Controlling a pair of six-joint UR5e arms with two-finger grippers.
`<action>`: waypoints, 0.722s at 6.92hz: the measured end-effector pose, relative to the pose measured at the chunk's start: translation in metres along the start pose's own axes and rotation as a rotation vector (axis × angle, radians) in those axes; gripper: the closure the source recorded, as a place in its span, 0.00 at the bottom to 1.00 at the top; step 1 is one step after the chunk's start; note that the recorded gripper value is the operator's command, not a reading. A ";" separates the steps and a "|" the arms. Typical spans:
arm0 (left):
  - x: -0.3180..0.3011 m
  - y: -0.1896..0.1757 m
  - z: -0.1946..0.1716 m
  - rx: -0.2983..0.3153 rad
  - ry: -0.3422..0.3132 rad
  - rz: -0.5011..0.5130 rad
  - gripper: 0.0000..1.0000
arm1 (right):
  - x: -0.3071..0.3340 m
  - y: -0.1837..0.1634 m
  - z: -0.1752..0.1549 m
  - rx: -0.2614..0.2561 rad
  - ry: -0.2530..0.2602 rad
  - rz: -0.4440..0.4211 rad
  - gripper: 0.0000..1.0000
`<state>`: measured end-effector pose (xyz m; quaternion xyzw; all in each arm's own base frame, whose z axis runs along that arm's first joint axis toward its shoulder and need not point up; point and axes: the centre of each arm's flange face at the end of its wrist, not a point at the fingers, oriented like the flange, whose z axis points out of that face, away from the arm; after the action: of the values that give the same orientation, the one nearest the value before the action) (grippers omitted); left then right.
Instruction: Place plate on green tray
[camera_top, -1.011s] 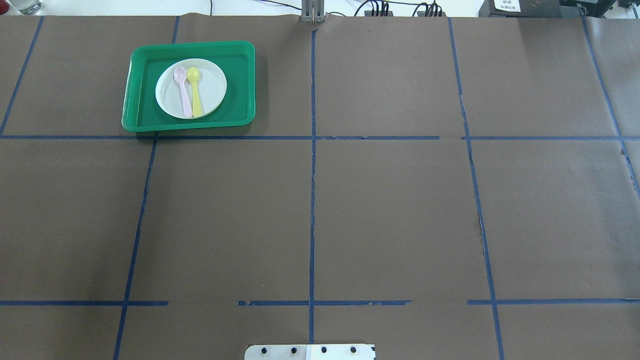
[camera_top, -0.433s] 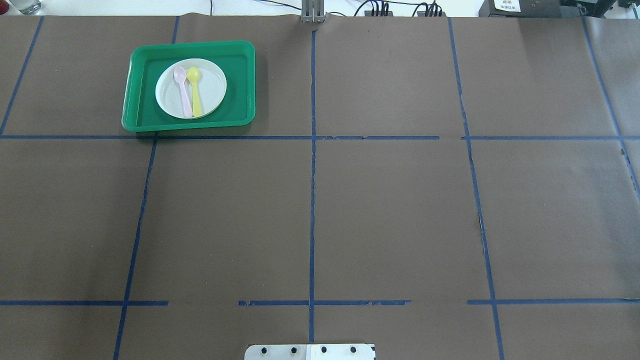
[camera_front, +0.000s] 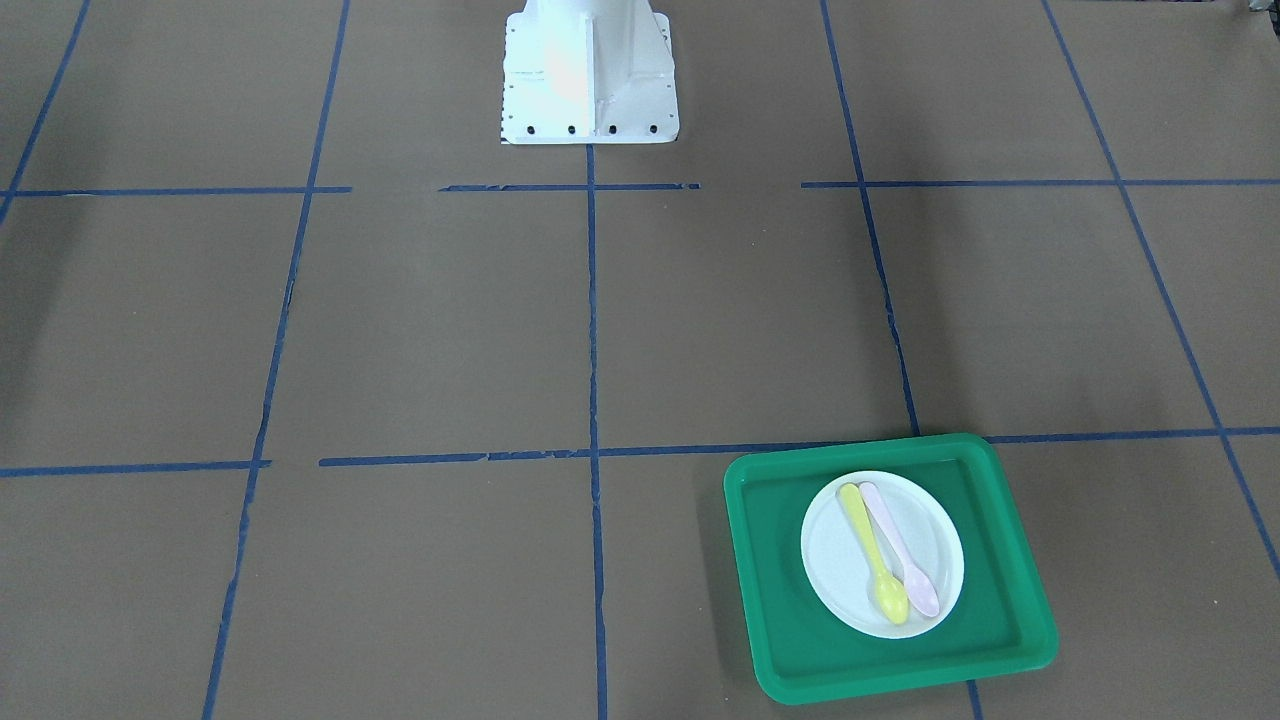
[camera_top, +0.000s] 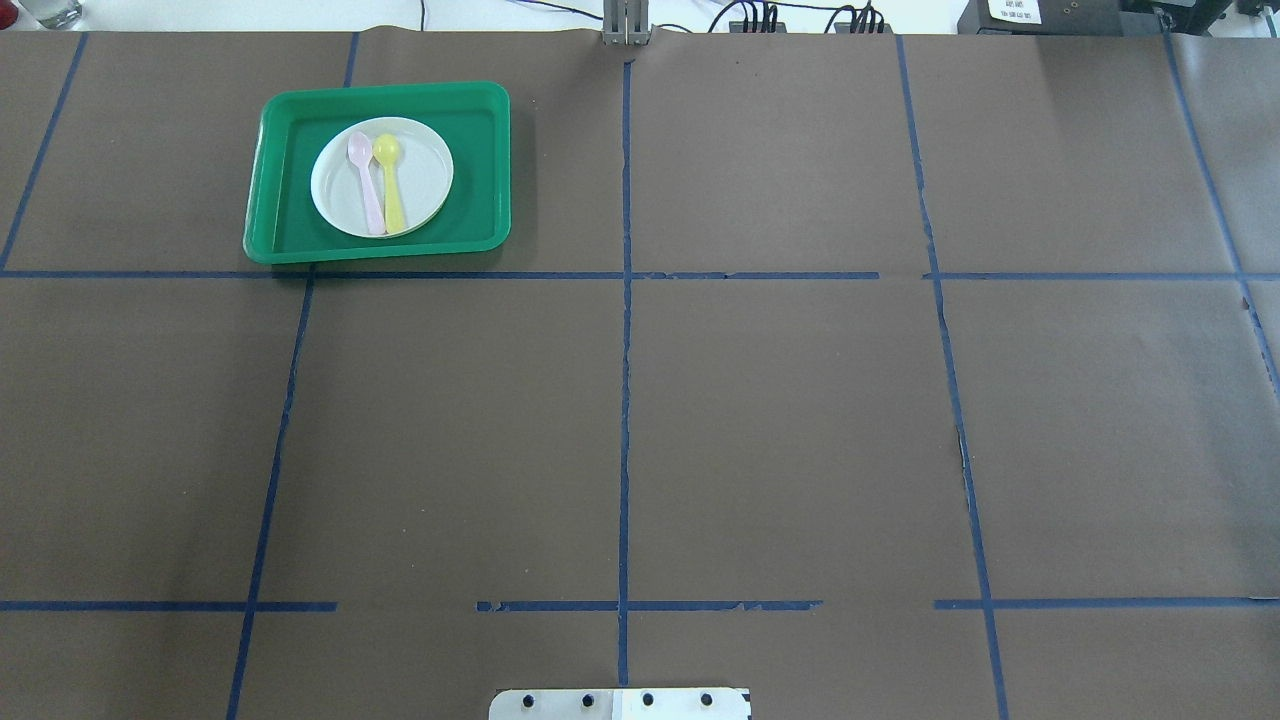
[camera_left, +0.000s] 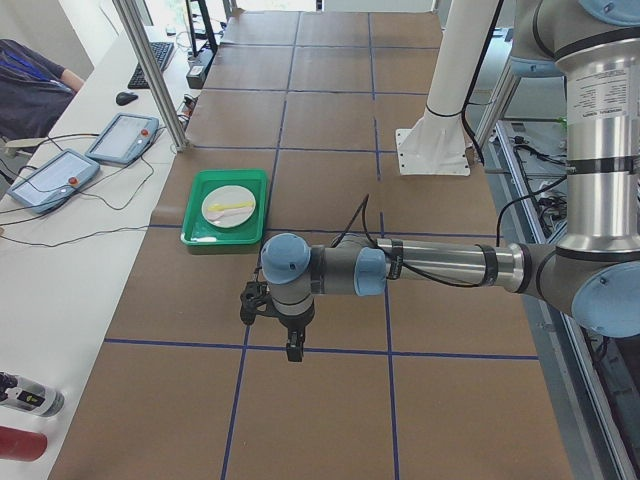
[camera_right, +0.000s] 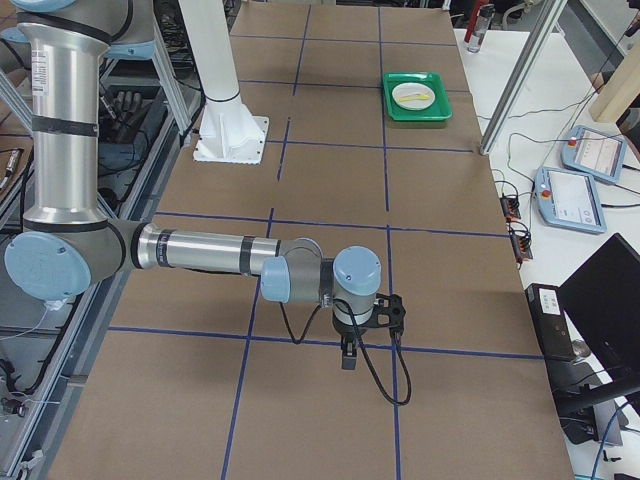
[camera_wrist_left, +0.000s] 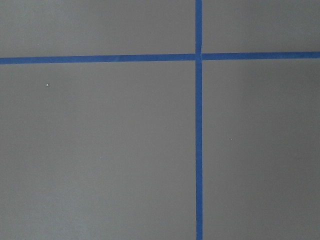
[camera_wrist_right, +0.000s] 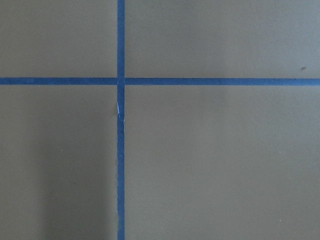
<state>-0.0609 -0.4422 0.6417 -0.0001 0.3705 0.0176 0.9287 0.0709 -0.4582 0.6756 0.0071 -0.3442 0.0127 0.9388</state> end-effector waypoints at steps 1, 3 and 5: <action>0.000 0.000 0.000 0.000 0.001 0.002 0.00 | 0.000 0.000 0.000 0.000 0.000 0.000 0.00; 0.001 0.000 -0.002 0.003 0.001 0.007 0.00 | 0.000 0.000 0.000 0.000 0.000 0.000 0.00; 0.001 0.001 -0.002 0.004 0.002 0.027 0.00 | 0.000 0.000 0.000 0.000 0.000 0.000 0.00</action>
<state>-0.0614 -0.4417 0.6395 0.0065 0.3716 0.0293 0.9279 0.0709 -0.4582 0.6756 0.0071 -0.3442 0.0128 0.9388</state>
